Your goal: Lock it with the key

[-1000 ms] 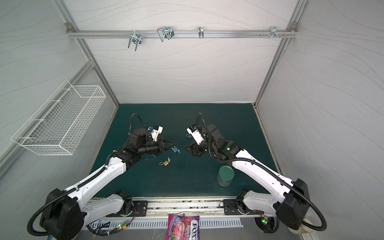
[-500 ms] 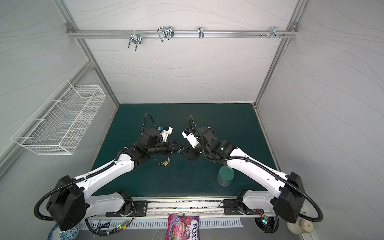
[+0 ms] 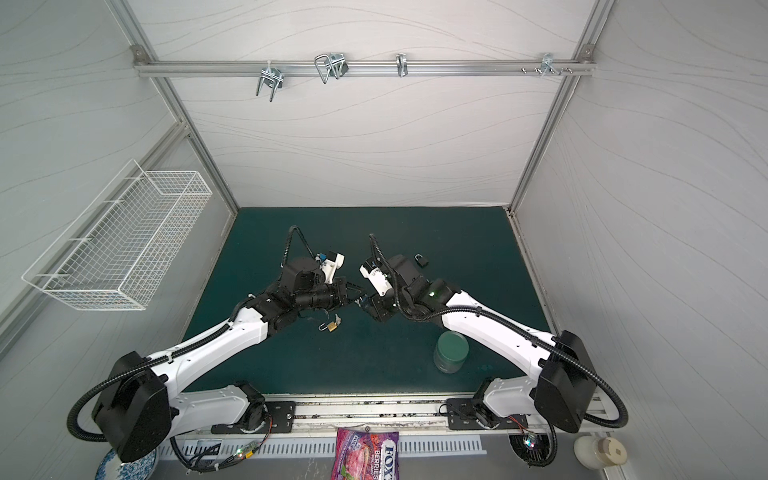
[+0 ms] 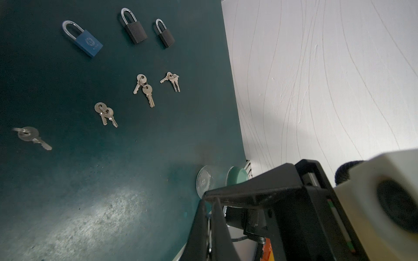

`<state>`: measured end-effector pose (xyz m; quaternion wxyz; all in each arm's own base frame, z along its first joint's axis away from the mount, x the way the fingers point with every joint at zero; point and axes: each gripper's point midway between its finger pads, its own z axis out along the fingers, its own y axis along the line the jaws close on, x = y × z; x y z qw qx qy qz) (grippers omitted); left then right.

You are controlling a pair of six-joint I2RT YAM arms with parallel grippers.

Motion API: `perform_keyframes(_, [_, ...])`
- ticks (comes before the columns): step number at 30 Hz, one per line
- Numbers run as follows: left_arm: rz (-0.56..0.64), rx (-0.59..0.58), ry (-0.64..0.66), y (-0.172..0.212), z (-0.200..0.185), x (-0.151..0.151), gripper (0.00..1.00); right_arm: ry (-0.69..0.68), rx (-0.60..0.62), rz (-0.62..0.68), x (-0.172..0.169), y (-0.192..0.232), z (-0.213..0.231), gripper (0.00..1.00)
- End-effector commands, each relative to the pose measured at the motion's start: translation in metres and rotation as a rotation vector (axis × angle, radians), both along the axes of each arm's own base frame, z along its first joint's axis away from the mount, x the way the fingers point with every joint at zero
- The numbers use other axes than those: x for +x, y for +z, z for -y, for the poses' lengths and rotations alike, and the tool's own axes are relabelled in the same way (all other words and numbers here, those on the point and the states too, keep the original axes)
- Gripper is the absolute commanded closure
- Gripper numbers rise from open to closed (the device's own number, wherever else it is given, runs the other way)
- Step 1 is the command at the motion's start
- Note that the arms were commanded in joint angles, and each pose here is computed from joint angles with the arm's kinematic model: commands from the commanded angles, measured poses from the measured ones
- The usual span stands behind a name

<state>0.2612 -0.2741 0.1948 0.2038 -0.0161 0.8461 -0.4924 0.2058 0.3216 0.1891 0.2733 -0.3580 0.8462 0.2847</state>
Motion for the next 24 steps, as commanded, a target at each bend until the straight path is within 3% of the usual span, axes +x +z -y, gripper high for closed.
perform_keyframes(1, [0.082,-0.062,-0.003,0.0328,0.0065,0.0057,1.00,0.012,0.025,0.023,0.0053,0.0096,-0.0118,0.56])
perform_keyframes(12, [0.075,-0.059,-0.004,0.0293,0.0052,0.0037,1.00,0.011,0.051,0.043,0.0086,0.0166,-0.0159,0.63])
perform_keyframes(20, [0.083,-0.065,-0.011,0.0315,0.0050,0.0016,1.00,0.008,0.058,0.043,0.0081,0.0163,-0.0155,0.75])
perform_keyframes(24, [0.088,-0.063,-0.012,0.0322,0.0041,0.0006,1.00,0.000,0.052,0.062,0.0094,0.0160,-0.0119,0.85])
